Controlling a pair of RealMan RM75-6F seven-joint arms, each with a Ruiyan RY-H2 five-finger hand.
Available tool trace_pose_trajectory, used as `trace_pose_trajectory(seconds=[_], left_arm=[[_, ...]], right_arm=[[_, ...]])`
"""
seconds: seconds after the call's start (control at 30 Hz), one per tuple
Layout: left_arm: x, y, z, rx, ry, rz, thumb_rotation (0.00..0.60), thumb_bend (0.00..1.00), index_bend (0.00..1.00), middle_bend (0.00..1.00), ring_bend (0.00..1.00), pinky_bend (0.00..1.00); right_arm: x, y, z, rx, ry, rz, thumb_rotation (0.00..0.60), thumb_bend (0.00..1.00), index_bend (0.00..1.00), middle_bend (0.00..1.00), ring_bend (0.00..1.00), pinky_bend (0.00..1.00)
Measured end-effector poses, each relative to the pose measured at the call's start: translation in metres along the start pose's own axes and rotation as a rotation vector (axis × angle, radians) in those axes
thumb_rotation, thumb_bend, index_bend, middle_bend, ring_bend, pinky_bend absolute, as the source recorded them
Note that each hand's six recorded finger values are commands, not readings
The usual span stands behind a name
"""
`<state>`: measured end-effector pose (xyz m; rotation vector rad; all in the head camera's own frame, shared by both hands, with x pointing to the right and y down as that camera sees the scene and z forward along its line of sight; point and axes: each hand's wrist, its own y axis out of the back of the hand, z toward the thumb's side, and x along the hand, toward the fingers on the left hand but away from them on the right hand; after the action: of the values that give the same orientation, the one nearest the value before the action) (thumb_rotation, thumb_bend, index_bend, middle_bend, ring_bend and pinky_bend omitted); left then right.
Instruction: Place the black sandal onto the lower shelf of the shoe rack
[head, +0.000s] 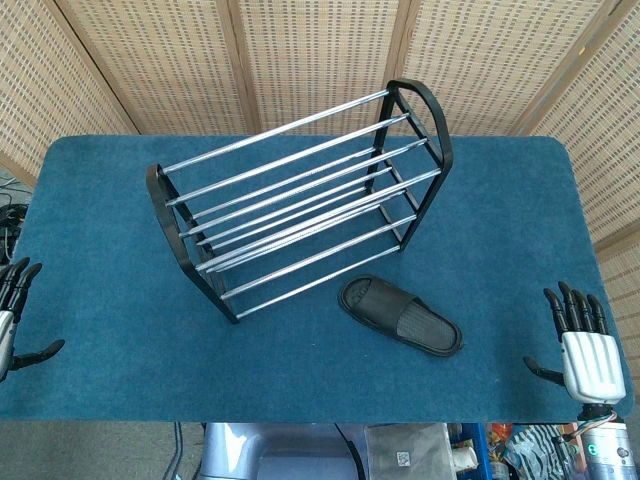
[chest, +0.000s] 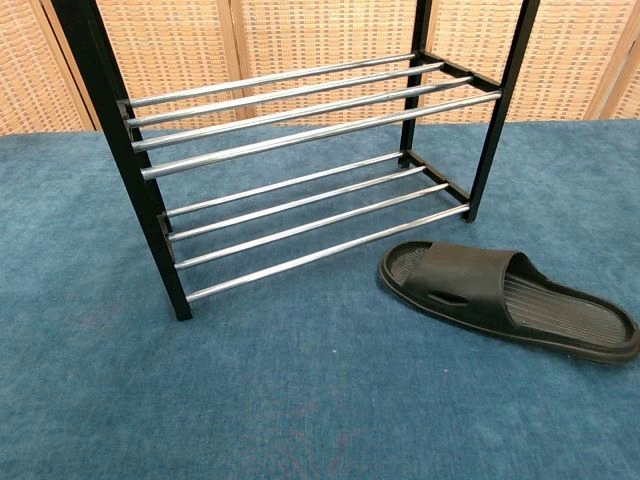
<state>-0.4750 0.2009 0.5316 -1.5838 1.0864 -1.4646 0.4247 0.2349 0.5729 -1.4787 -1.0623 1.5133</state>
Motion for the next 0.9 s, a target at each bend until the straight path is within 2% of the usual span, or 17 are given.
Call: trace_pose_trajectory(seconds=[0.2,0.3,0.5,0.63,0.73,0.9], left_arm=[[0.0,0.001,-0.001,-0.005,0.007,0.005,0.6,0.13,0.0,0.0,0.0,0.0],[0.001,0.003,-0.001,-0.009,0.012,0.012,0.6,0.12,0.0,0.0,0.0,0.0],[0.002,0.002,-0.003,-0.01,0.02,0.008,0.6,0.12,0.0,0.0,0.0,0.0],[0.004,0.003,-0.008,-0.019,0.035,0.006,0.6,0.12,0.0,0.0,0.0,0.0],[0.004,0.003,-0.01,-0.022,0.04,0.005,0.6,0.12,0.0,0.0,0.0,0.0],[0.005,0.003,-0.012,-0.024,0.047,0.0,0.6,0.12,0.0,0.0,0.0,0.0]], right_arm=[[-0.002,-0.005,0.003,-0.011,0.013,0.025,0.6,0.0,0.0,0.0,0.0,0.0],[-0.006,-0.012,0.011,-0.042,0.035,0.064,0.6,0.0,0.0,0.0,0.0,0.0],[-0.027,-0.031,0.044,-0.176,0.133,0.206,0.6,0.0,0.0,0.0,0.0,0.0],[-0.04,-0.047,0.07,-0.265,0.188,0.332,0.6,0.0,0.0,0.0,0.0,0.0],[-0.048,-0.058,0.085,-0.281,0.198,0.403,0.6,0.0,0.0,0.0,0.0,0.0],[-0.055,-0.072,0.101,-0.295,0.177,0.47,0.6,0.0,0.0,0.0,0.0,0.0]])
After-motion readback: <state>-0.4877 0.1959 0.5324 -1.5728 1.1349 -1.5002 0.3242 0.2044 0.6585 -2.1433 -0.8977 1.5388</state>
